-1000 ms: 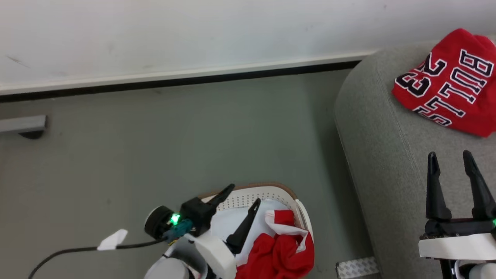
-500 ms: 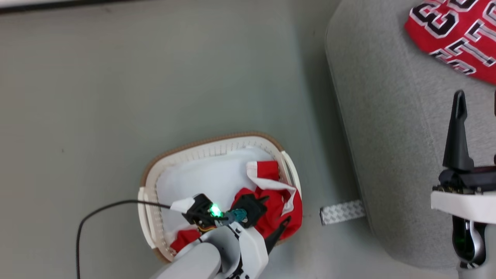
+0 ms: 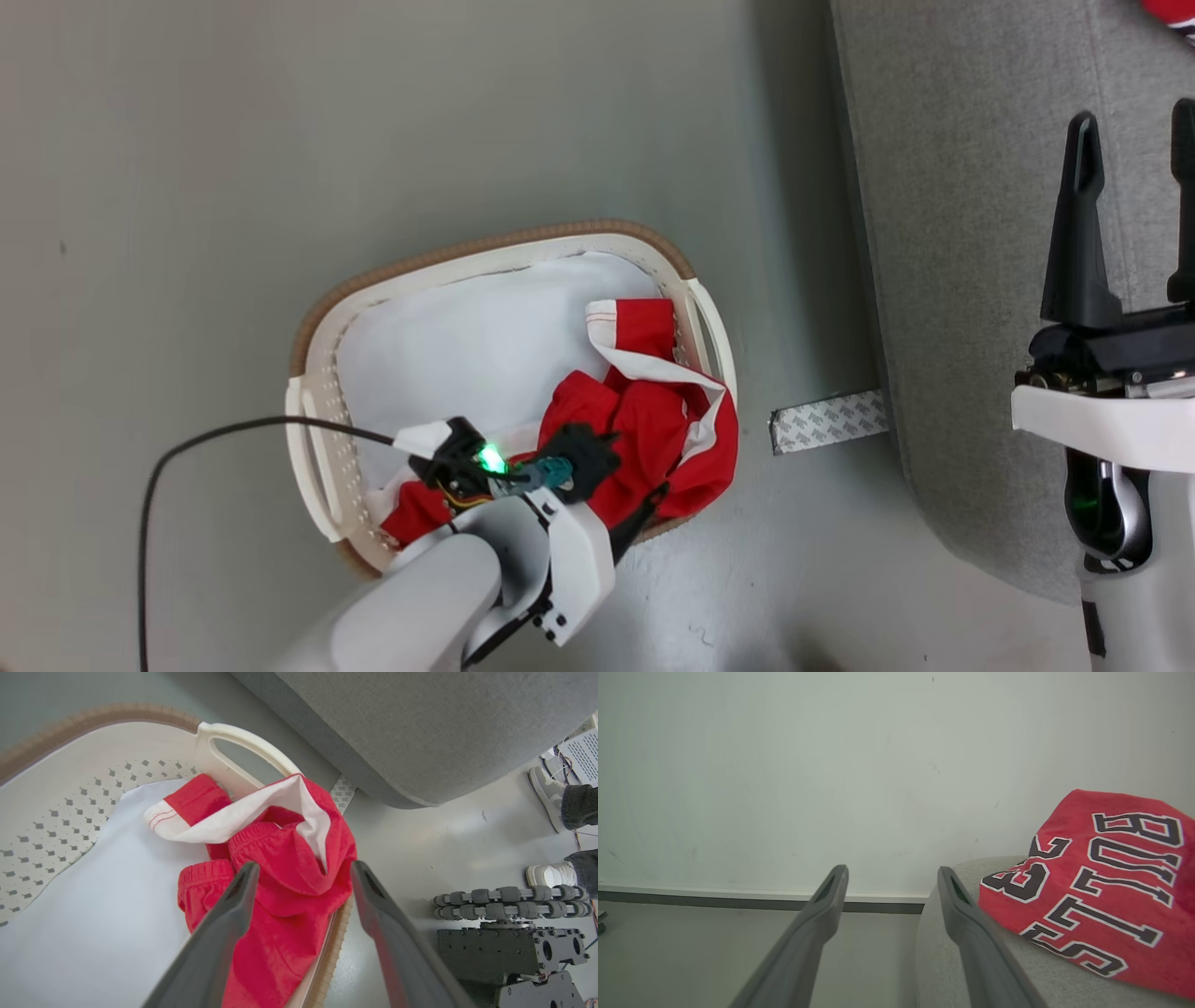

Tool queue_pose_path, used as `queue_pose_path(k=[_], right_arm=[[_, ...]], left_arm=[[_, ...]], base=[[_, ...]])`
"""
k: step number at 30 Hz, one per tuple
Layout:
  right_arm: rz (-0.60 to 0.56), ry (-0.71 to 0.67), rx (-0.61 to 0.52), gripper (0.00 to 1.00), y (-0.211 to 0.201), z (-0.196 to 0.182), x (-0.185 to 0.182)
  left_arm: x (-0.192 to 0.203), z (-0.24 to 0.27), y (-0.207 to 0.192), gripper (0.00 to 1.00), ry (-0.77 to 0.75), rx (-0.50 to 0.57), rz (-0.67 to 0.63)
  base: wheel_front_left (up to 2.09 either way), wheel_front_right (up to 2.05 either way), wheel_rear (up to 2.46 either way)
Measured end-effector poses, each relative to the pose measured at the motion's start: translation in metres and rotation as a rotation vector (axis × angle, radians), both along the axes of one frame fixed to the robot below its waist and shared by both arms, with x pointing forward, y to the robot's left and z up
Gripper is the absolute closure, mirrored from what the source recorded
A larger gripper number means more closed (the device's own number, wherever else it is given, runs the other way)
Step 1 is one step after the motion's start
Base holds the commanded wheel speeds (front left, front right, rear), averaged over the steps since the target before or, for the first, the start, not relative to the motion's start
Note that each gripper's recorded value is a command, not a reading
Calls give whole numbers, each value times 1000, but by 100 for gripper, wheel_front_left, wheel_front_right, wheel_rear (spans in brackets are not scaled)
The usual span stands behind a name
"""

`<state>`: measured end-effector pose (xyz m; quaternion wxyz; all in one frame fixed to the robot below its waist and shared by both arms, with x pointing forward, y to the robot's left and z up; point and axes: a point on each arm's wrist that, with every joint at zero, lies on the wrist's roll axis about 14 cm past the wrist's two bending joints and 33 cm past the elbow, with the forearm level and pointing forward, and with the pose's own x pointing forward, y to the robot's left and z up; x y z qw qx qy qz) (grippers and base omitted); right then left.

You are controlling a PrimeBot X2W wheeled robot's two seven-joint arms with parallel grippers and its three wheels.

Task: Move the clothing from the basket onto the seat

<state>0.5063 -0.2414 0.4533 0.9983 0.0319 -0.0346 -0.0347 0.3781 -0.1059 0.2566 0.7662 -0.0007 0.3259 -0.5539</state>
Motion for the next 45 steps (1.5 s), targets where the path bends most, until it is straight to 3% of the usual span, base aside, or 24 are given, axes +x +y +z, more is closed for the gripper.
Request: queue_pose_path(k=[14, 27, 45], right_arm=[[17, 26, 20, 0, 3, -26, 17], [38, 80, 27, 0, 9, -62, 27], [72, 141, 26, 0, 20, -104, 33]], left_arm=[[29, -47, 15, 0, 9, 71, 39], [53, -76, 9, 0, 17, 69, 52], [42, -107, -12, 0, 49, 63, -13]], base=[[0, 0, 0], [0, 0, 0], [0, 0, 0]])
